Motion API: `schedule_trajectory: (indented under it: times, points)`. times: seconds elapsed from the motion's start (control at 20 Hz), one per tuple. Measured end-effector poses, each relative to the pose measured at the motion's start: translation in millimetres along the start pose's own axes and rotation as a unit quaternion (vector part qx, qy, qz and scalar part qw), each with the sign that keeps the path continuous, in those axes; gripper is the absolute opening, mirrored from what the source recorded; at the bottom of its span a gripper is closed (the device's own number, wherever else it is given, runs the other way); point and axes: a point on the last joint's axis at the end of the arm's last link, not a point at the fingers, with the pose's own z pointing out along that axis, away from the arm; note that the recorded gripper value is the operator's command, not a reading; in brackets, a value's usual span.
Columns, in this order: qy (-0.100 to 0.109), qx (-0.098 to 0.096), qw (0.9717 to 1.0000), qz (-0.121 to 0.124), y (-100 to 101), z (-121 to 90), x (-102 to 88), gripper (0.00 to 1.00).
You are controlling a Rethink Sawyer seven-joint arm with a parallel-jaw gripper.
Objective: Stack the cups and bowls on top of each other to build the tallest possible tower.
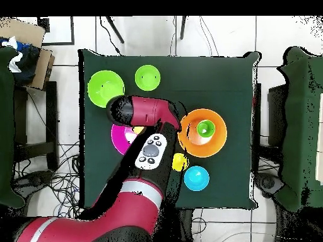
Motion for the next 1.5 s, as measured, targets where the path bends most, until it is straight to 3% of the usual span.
schedule_trajectory:
  times: [0.6,0.95,1.5]
  points:
    - [0.013,0.008,0.9985,0.052,18,-12,8.8,1.0]
    - [0.02,0.021,0.9961,0.084,16,-16,-4.9,1.0]
    - [0.031,0.037,0.9937,0.101,20,-9,-17.0,1.0]
